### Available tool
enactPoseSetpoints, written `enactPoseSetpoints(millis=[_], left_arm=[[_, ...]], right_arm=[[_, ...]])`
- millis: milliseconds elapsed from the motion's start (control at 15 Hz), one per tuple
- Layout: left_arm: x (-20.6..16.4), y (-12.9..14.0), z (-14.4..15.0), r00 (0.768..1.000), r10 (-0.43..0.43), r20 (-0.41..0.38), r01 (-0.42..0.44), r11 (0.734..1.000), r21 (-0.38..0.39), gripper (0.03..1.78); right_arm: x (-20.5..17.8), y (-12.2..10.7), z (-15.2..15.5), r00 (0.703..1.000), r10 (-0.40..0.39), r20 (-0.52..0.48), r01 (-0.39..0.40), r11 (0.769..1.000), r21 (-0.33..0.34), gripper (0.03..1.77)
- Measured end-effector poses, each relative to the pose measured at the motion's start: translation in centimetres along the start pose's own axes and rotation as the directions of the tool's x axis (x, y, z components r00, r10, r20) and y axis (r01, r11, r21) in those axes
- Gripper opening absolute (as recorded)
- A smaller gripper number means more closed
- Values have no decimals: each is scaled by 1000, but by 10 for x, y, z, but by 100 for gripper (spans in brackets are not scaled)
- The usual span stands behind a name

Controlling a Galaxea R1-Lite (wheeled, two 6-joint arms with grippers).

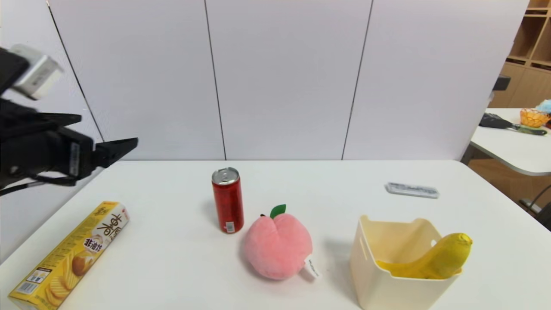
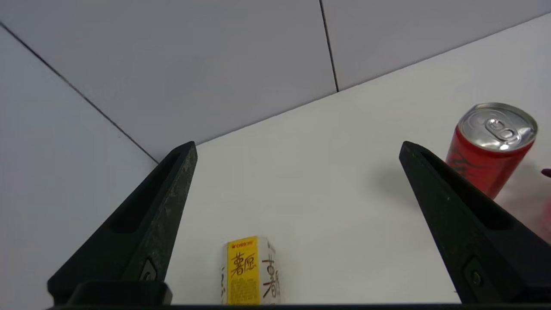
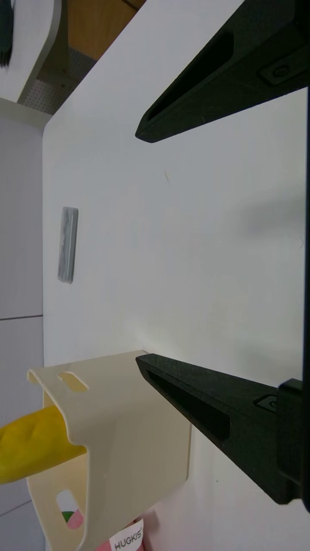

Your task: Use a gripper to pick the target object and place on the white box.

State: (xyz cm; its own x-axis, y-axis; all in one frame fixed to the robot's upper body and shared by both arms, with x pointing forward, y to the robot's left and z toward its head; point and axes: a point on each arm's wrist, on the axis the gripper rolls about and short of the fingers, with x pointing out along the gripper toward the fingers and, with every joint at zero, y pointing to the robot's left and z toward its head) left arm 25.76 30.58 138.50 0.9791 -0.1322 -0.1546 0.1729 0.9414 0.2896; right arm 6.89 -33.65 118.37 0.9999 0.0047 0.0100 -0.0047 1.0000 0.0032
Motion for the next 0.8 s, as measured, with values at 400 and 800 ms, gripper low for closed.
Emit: enactPoseSetpoints(millis=[400, 800], left_arm=[[-101, -8, -49, 980, 82, 179, -80, 997, -19, 169], [-146, -33, -118, 968, 99, 229, -97, 995, -20, 169]], right_arm=[[0, 0, 0, 1000, 0, 0, 0, 1000, 0, 170], [0, 0, 0, 1000, -1, 0, 1, 1000, 0, 170]])
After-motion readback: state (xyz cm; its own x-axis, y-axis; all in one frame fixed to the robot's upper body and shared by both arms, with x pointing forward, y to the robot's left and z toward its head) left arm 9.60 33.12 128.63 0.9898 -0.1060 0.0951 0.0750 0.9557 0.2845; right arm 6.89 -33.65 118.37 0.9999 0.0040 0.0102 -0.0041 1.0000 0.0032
